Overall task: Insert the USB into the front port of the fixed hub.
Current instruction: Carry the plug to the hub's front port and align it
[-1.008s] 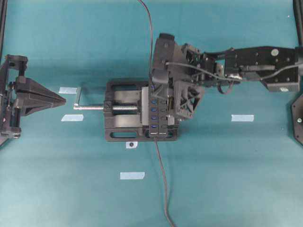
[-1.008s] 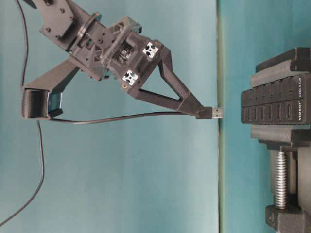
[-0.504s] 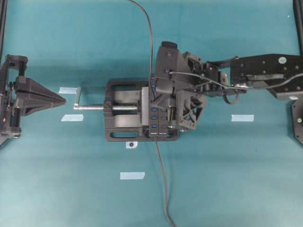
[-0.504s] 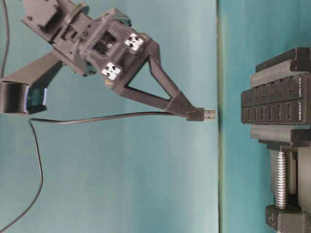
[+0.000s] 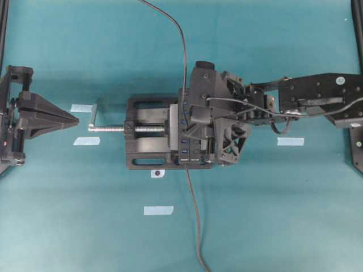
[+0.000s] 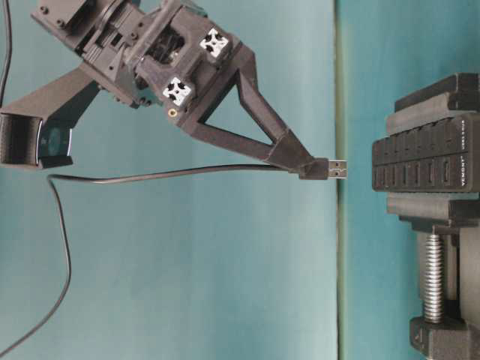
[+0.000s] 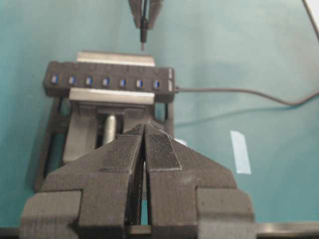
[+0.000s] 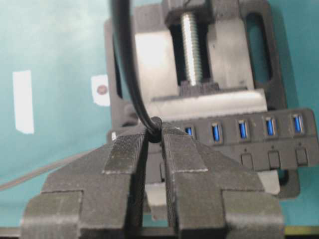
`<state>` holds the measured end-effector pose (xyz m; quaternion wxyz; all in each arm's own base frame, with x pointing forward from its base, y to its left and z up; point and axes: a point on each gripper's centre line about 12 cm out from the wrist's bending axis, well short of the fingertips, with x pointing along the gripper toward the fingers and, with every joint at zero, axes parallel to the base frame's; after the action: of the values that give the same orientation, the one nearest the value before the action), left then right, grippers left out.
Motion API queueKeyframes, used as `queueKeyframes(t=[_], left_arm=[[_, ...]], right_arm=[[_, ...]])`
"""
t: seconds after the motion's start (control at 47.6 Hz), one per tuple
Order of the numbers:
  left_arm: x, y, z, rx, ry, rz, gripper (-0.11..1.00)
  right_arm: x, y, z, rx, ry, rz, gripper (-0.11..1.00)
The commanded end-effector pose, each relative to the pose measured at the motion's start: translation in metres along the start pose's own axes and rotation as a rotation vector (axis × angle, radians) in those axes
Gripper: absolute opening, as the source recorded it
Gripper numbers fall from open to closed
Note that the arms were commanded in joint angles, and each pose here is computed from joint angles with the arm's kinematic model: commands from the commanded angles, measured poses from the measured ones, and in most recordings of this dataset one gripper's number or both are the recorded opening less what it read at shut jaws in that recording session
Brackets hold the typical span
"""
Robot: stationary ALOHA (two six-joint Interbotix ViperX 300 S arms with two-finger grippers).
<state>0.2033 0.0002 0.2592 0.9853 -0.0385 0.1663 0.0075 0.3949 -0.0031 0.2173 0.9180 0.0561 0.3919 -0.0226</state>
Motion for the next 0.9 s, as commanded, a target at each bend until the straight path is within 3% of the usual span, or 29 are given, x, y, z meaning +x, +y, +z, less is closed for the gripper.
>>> queueKeyframes(t=[0.0,0.882], left_arm=[[0.0,-0.001,0.007,-0.001,-0.023,-0.003,0.0],[-0.004,-0.001,0.008,0.0,-0.037,-0.004,0.0]], right_arm=[[-0.01,0.003,0.009,-0.003,-0.07,0.01,0.06],[0.015,0.016,-0.006,-0.026,-0.009,0.028,0.06]])
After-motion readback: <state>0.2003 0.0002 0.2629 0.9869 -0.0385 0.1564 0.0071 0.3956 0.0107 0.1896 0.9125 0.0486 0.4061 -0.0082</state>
